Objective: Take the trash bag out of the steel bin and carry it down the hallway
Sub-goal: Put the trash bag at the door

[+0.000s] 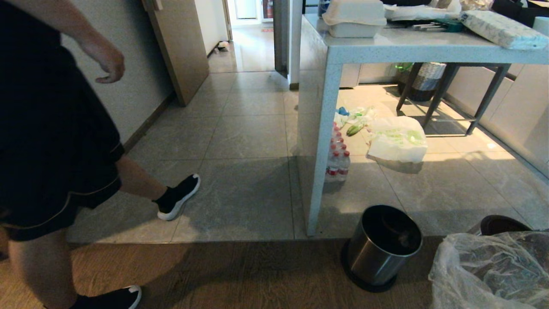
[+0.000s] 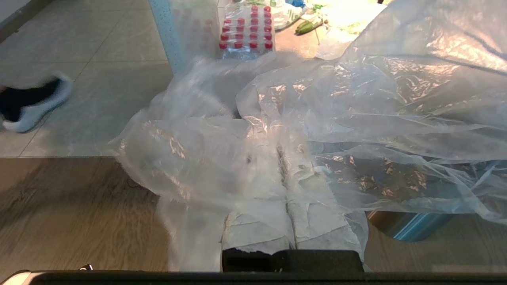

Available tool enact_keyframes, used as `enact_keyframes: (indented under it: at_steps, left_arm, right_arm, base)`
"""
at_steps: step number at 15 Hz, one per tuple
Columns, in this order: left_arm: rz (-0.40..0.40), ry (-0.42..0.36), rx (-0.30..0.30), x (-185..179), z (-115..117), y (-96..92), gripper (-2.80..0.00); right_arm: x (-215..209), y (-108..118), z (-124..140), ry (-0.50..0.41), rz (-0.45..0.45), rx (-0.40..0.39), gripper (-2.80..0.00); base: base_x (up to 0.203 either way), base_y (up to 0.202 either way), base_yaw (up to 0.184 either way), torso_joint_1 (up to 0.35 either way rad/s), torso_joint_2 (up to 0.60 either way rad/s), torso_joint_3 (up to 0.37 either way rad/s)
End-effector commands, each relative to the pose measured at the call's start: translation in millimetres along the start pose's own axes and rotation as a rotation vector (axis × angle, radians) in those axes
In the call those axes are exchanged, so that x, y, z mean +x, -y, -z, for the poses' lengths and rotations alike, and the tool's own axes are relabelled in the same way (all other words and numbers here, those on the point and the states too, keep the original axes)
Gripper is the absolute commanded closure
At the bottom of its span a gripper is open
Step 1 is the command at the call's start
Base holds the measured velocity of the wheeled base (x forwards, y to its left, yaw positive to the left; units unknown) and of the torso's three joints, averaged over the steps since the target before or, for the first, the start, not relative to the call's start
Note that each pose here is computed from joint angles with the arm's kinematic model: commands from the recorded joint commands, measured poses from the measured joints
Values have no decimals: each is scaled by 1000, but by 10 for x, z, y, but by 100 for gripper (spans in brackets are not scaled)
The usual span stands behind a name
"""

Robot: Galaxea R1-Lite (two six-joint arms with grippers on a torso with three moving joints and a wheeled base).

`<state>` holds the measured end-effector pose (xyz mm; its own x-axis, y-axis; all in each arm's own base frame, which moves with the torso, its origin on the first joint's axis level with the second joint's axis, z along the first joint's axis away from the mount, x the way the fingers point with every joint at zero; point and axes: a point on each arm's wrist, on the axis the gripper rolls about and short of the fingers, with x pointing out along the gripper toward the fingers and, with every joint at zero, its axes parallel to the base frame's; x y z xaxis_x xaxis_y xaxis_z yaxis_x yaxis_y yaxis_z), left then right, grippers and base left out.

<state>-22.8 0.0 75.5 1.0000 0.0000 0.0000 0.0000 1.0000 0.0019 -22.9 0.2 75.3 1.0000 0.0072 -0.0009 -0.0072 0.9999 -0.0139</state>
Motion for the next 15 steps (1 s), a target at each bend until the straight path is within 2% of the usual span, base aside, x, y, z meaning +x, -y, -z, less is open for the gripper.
enact_keyframes:
  at_steps: [1,12,15]
  left_arm:
    - [0,0,0,0,0,0,0]
    - [0,-2,-3,0,2,0,0]
    - [0,-2,-7,0,2,0,0]
  right_arm:
    - [2,0,4,-2,0,0,0]
    - [3,0,4,-4,0,0,0]
    - [3,0,4,-4,0,-1,0]
  base:
    - [0,0,0,0,0,0]
    - [0,0,0,0,0,0]
    - [-3,131,5,4,0,5]
